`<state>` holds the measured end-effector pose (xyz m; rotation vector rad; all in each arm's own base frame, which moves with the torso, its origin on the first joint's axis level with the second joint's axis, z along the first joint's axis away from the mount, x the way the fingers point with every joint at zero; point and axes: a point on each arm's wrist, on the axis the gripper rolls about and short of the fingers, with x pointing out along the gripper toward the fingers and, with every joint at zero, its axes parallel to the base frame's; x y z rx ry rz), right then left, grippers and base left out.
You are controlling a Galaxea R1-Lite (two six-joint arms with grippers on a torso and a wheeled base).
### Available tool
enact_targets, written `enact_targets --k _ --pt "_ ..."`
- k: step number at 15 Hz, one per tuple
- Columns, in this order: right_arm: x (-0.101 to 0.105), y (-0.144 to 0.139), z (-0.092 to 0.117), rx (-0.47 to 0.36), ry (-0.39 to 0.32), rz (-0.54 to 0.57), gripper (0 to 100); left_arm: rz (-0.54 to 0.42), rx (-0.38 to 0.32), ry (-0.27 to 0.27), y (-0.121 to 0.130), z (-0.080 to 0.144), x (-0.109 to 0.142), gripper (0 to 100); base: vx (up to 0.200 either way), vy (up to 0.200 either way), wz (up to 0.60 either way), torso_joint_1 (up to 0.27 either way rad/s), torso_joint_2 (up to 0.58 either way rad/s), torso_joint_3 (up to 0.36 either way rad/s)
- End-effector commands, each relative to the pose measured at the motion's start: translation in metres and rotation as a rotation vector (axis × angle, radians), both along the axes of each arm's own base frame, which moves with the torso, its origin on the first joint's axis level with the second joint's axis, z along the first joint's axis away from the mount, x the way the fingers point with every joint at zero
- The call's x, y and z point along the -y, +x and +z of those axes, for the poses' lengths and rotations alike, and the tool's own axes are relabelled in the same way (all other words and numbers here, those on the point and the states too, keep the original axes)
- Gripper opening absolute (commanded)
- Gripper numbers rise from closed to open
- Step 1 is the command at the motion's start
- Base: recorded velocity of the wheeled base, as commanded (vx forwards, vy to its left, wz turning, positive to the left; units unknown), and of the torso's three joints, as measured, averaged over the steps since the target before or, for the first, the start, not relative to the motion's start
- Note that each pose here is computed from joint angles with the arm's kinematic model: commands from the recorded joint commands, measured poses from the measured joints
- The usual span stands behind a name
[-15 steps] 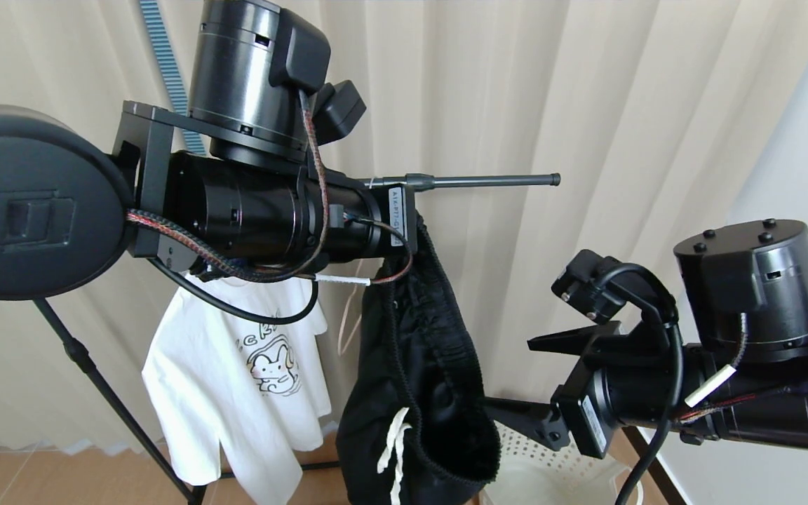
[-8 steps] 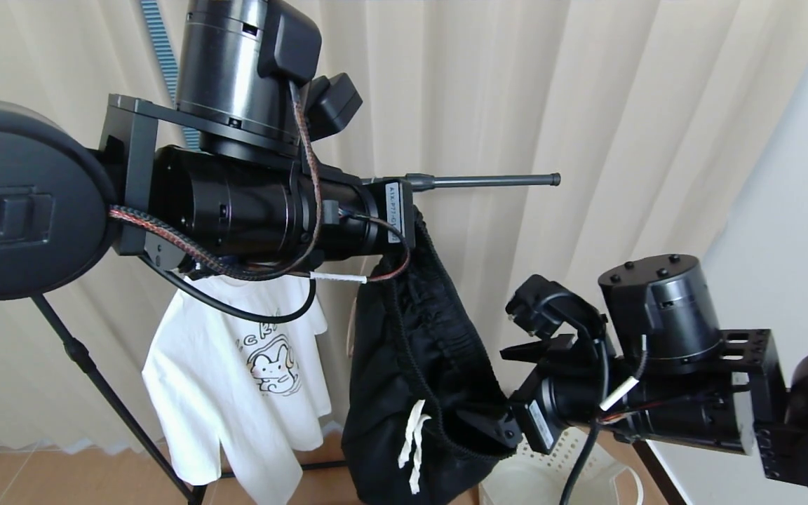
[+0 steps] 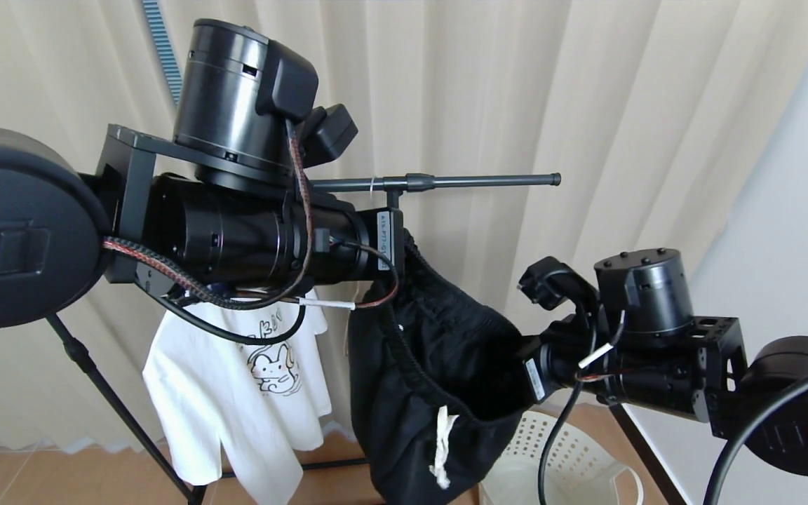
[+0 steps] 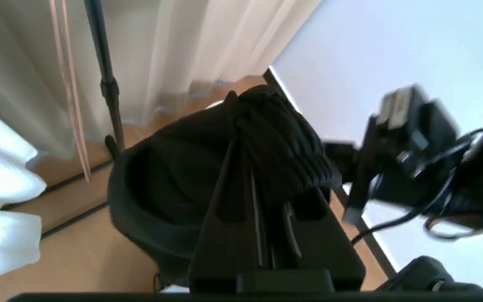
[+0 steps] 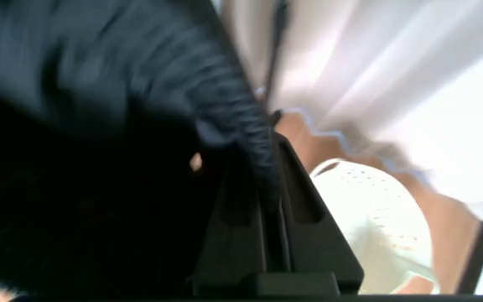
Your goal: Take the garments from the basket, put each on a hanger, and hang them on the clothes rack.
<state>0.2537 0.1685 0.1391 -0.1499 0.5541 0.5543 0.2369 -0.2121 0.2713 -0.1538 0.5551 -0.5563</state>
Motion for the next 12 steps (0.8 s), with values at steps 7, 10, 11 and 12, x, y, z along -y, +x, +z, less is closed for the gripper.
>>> enact_targets --k 7,10,11,12 --pt "0.036 -0.010 0.061 0.163 0.035 -0.115 0 -0.027 -0.150 0.151 -0.001 -0.062 0.010 0 0.000 0.000 0.00 0.000 0.00 0.000" --pt "0.036 -0.009 0.064 0.173 0.037 -0.127 0 -0.040 -0.155 0.186 -0.005 -0.068 0.006 100 0.000 0.000 0.00 0.000 0.00 0.000" --pt "0.036 -0.009 0.064 0.173 0.035 -0.131 0 -0.041 -0.149 0.186 -0.009 -0.066 0.001 100 0.000 0.000 0.00 0.000 0.00 0.000" --pt "0.036 -0.009 0.064 0.174 0.036 -0.131 0 -0.039 -0.142 0.183 -0.014 -0.063 -0.005 100 0.000 0.000 0.00 0.000 0.00 0.000"
